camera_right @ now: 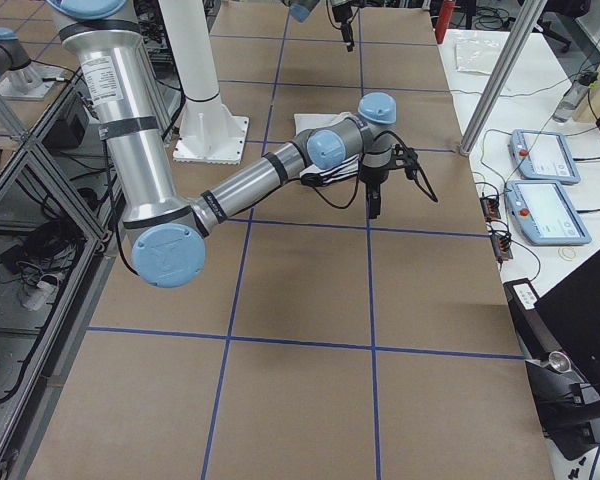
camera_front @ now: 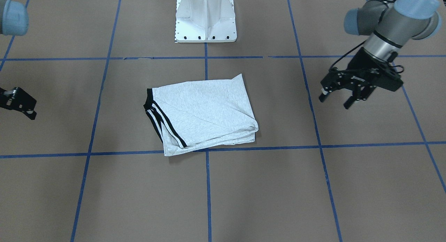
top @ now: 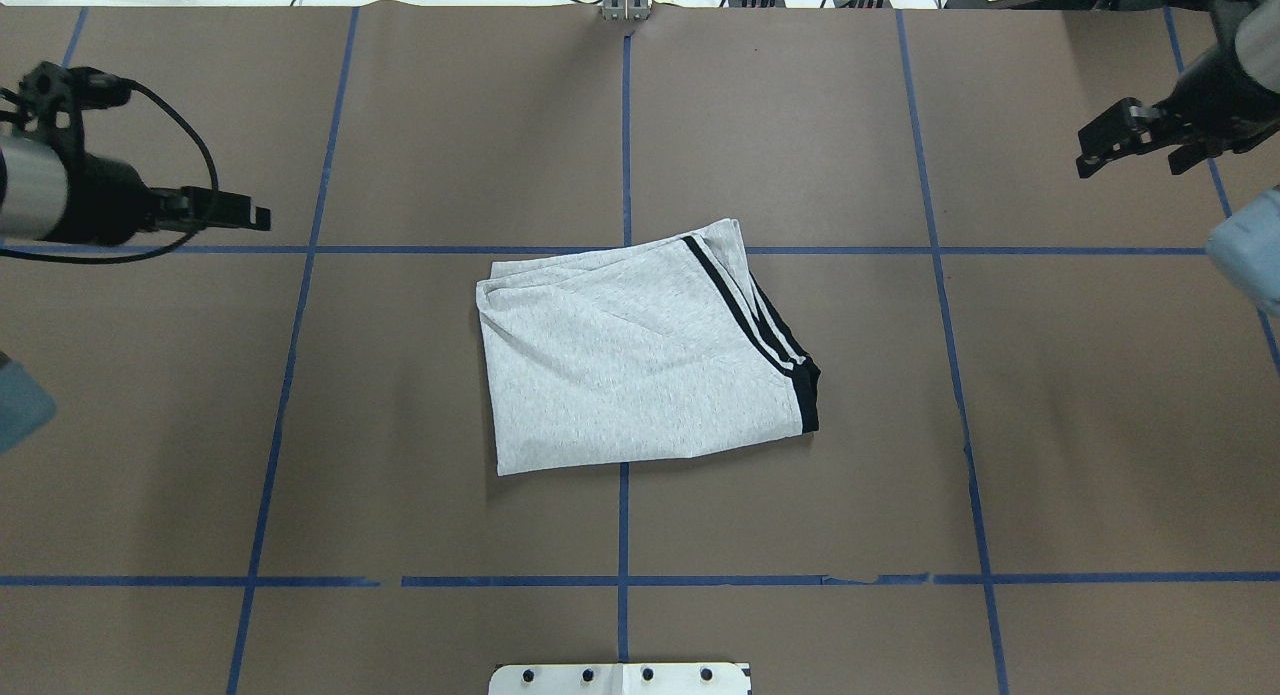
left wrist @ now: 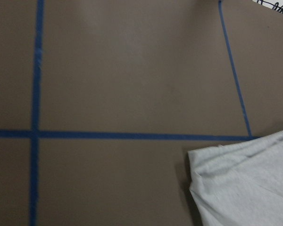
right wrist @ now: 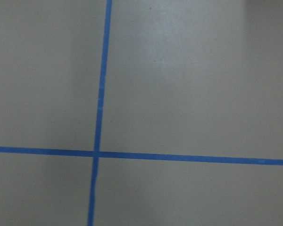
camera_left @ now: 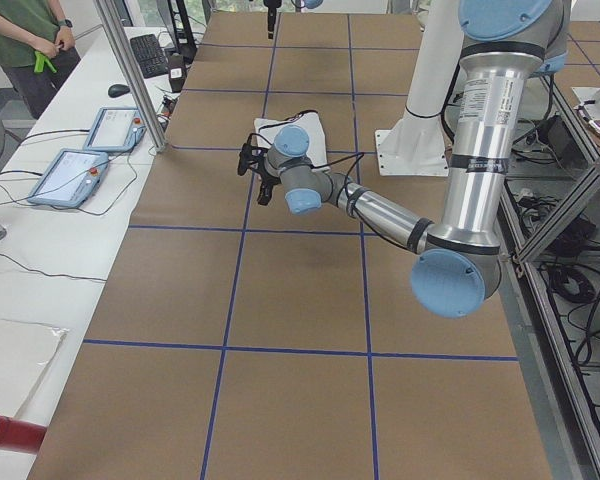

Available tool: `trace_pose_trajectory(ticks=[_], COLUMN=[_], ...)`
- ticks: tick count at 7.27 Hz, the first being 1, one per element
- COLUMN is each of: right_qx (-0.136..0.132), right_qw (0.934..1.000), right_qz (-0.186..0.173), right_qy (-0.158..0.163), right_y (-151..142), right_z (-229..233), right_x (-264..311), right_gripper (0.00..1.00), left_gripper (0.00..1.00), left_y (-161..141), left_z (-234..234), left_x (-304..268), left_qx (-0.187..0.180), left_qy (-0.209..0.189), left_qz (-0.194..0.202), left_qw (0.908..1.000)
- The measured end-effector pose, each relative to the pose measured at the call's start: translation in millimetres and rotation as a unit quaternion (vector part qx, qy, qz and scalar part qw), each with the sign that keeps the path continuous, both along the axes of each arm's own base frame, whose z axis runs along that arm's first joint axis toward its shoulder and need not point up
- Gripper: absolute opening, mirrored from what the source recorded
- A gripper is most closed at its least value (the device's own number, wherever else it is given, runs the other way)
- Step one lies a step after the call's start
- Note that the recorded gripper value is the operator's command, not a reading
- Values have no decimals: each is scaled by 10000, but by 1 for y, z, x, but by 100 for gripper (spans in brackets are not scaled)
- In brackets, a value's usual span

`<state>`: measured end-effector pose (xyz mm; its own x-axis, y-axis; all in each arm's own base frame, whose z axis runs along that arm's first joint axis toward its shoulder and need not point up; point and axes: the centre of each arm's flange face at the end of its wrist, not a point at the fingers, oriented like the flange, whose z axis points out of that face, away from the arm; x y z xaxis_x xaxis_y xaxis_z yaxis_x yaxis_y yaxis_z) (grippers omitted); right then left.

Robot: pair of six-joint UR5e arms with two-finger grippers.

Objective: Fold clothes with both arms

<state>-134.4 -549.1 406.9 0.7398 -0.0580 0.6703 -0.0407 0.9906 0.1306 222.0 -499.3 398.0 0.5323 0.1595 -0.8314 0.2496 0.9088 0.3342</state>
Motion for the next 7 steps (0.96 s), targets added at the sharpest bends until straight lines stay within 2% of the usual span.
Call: trace_pose_trajectory(ticks=[2, 4, 6, 7], right_qx=[214, 260, 292, 216], right_qw=[9990, 9968, 9928, 9934], right_qz=[-302, -737, -1153, -1120], right_qy=[231, 165, 109, 70], right_y=[13, 39, 78, 97], right_z=[50, 102, 154, 173], right_x=[59, 119, 169, 189], right_gripper=[100, 100, 100, 100], left_gripper=[100, 100, 100, 100], left_y=[-32, -38, -19, 4], left_z=[34, 74, 115, 142], left_x=[-82, -162, -243, -272], left_qx=[348, 540, 837, 954], left_qy=[-1202, -2142, -2592, -2636], left_qz=[137, 606, 1193, 1436], left_qw=[9920, 9734, 9548, 9491])
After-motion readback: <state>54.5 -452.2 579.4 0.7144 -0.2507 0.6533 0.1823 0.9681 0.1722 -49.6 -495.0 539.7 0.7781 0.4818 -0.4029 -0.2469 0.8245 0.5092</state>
